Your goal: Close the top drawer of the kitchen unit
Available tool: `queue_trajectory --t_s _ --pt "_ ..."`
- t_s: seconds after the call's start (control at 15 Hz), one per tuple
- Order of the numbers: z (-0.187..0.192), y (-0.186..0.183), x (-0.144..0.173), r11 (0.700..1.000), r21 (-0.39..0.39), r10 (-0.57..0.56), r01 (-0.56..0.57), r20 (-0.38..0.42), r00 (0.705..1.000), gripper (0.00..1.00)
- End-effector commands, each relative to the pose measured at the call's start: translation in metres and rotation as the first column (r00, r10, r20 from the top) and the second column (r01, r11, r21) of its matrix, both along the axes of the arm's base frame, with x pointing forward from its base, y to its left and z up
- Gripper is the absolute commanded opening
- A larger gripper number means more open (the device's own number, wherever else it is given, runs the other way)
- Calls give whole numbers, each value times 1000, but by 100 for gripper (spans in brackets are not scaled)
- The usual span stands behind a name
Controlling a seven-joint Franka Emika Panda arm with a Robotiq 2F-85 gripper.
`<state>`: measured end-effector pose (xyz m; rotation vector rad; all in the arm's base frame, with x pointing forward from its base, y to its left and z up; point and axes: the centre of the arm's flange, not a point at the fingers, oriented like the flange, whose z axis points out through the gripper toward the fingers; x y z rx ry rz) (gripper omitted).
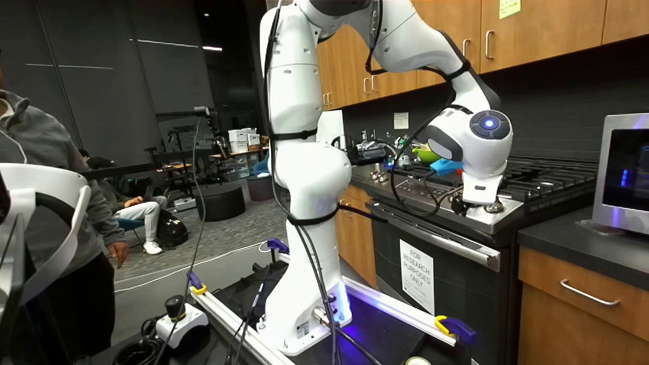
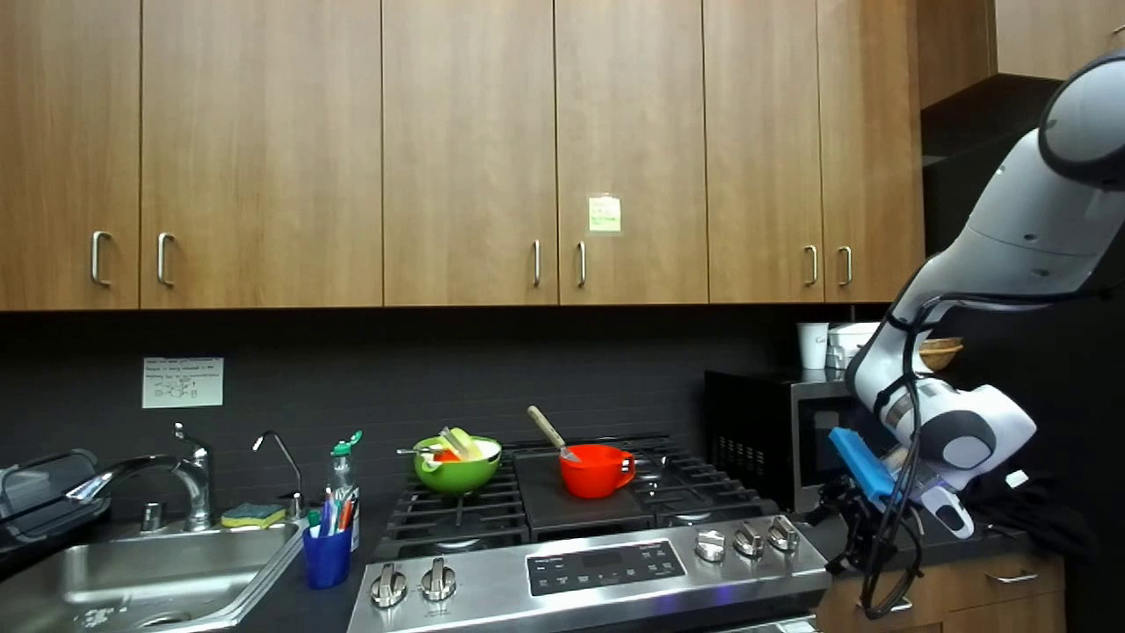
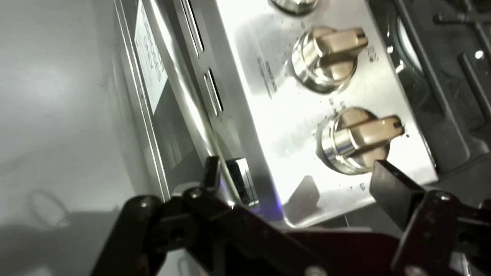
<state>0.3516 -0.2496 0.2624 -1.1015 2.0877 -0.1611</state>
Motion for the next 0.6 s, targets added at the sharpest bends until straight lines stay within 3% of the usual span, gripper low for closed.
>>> queue_trajectory --t_s 0.0,0.27,0.47,0.53 --pt "12 6 -13 991 116 50 -68 146 988 100" --pt "14 6 -10 960 232 102 -154 222 970 100" --pt "15 22 0 932 246 224 -266 186 957 100" --pt "15 26 2 907 258 298 -333 168 940 100"
